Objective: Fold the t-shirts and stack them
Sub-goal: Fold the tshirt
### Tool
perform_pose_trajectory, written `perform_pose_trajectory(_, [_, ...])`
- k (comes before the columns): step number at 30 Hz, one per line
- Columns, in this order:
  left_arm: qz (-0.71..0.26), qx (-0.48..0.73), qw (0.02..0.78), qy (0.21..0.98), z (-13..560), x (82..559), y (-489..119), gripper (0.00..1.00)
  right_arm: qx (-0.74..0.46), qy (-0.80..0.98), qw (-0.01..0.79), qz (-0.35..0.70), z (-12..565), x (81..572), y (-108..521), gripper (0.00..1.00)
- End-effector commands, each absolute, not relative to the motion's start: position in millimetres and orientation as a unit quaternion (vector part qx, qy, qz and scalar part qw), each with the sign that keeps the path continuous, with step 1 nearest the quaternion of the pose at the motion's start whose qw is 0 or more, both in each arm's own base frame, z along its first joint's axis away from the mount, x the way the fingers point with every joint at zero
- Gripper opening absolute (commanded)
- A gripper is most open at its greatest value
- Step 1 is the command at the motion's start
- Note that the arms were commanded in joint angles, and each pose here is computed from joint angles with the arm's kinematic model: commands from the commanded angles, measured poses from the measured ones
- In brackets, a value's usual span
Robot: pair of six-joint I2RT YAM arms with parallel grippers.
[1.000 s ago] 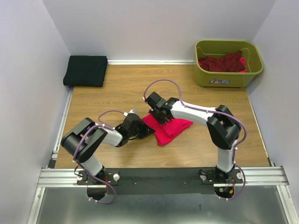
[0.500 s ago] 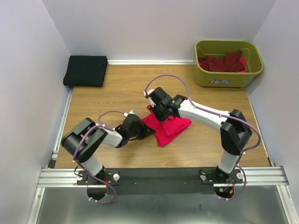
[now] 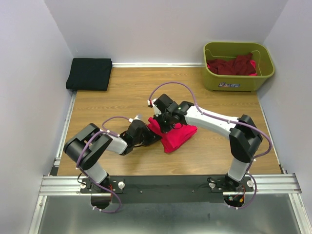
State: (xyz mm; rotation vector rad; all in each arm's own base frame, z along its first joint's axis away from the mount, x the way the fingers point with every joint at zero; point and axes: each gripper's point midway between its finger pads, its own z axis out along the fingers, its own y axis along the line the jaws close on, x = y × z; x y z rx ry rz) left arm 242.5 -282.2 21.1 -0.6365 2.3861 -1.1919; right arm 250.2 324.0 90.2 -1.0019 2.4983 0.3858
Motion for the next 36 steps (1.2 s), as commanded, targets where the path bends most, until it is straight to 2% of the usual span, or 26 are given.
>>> perform_pose_trajectory(1, [-0.39, -0.237, 0.204, 0.866, 3, 236, -269, 0.0, -0.36, 0.902, 0.171, 0.165, 80, 228, 330, 0.01])
perform_pose_trajectory(19, [-0.404, -0.25, 0.207, 0.855, 5, 232, -266, 0.0, -0.267, 0.926, 0.187, 0.191, 64, 240, 351, 0.01])
perform_pose_trajectory(28, [-0.415, -0.258, 0.212, 0.846, 9, 229, -264, 0.0, -0.253, 0.93, 0.168, 0.209, 48, 229, 351, 0.01])
perform_pose_trajectory(36, [-0.425, -0.263, 0.223, 0.837, 16, 224, -258, 0.08, -0.244, 0.926, 0.164, 0.238, 27, 220, 354, 0.01])
